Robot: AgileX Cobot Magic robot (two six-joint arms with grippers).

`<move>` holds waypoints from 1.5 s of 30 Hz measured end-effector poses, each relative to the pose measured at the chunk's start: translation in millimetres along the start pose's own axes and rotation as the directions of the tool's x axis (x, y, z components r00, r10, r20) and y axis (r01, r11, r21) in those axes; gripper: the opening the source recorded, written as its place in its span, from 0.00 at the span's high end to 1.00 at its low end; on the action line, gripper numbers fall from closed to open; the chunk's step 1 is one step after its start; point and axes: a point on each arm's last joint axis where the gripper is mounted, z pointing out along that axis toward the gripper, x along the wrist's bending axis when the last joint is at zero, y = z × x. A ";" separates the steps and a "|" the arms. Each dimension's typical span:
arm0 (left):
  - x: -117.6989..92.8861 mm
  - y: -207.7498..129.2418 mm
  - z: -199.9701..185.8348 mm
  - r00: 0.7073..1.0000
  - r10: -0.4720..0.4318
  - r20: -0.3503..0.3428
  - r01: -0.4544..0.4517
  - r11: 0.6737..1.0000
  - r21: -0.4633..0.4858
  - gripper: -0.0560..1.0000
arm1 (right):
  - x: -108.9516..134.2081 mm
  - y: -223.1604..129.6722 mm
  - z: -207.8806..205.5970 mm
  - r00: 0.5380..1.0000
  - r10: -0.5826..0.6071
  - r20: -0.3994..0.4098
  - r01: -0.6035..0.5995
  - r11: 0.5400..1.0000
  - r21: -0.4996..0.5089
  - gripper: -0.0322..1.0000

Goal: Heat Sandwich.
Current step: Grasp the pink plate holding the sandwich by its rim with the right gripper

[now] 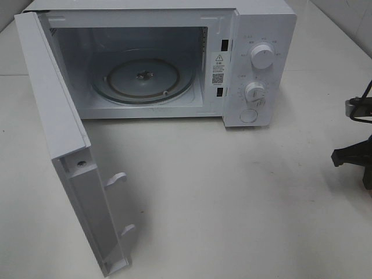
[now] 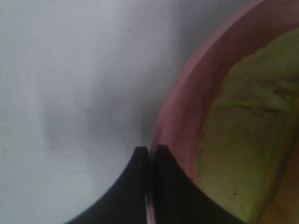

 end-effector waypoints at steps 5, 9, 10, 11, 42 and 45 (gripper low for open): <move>0.0 0.0 0.0 1.000 0.000 0.000 0.000 1.000 0.000 0.01 | -0.2 0.0 0.0 1.000 -0.002 0.002 0.002 1.000 0.000 0.95; 0.0 0.0 0.0 1.000 0.000 0.000 0.000 1.000 0.000 0.01 | -0.2 0.0 0.0 1.000 -0.002 0.002 0.002 1.000 0.000 0.95; 0.0 0.0 0.0 1.000 0.000 0.000 0.000 1.000 0.000 0.01 | -0.3 -0.1 0.0 1.000 -0.005 0.004 0.005 1.000 0.001 0.95; 0.0 0.0 0.0 1.000 0.000 0.000 0.000 1.000 0.000 0.01 | -0.2 -0.2 0.0 1.000 -0.008 0.005 0.008 1.000 0.002 0.95; 0.0 0.0 0.0 1.000 0.000 0.000 0.000 1.000 0.000 0.01 | 29.2 -12.4 -38.1 0.972 -0.161 0.173 0.160 0.987 0.019 0.95; 0.0 0.0 0.0 1.000 0.000 0.000 0.000 1.000 0.000 0.01 | 35.9 -16.4 -49.0 0.967 -0.184 0.179 0.186 0.983 0.008 0.95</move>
